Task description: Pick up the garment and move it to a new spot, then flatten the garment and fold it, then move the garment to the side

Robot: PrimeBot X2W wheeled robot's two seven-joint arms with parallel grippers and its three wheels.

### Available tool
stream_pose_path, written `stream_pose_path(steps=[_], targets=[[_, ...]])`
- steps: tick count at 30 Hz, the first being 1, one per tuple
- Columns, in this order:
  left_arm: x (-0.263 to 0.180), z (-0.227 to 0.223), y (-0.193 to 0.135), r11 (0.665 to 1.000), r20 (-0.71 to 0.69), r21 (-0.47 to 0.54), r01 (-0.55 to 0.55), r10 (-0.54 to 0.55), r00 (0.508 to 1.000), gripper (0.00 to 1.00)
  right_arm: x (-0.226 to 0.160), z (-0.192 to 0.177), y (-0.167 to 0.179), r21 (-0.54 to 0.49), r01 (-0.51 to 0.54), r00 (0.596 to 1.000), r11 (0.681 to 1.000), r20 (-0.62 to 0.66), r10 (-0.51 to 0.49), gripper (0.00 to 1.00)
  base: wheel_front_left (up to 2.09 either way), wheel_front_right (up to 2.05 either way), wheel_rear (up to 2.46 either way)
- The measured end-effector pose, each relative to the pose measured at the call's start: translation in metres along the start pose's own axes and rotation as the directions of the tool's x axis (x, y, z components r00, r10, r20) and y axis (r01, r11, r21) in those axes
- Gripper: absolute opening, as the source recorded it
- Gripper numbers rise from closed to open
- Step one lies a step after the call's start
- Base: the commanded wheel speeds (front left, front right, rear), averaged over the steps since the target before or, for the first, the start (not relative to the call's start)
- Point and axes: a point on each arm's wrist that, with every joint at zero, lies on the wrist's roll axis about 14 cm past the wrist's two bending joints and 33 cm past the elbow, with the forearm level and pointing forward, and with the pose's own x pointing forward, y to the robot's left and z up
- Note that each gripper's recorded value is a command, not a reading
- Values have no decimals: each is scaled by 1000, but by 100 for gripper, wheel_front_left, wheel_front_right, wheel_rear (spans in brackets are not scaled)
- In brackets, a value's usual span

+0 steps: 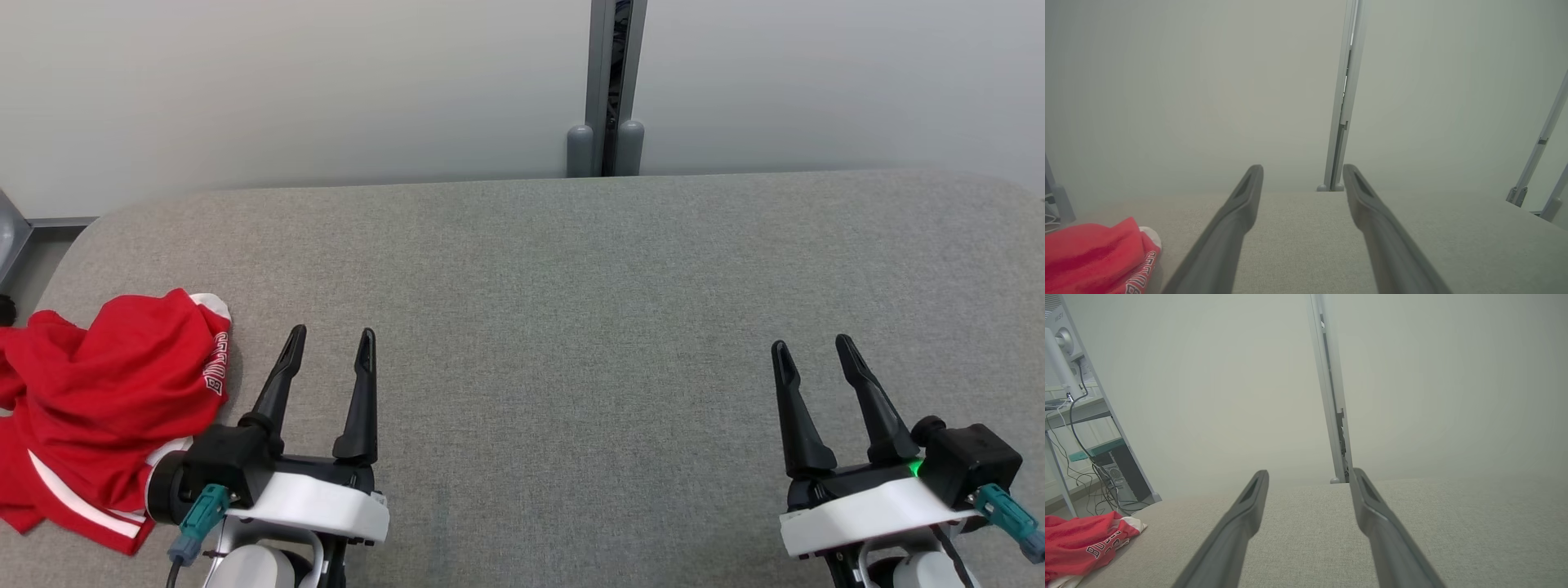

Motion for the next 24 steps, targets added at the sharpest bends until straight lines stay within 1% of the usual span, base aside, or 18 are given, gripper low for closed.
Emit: stream_pose_path(steps=[18,24], targets=[[-4,5,-7,992,29,119,30,-34,999,100,-1,4,14,-104,-53,998,993,27,56,100,0,0,0],[-5,5,-9,989,35,140,37,-42,999,100,-2,3,17,-120,-63,997,991,26,66,100,0,0,0]])
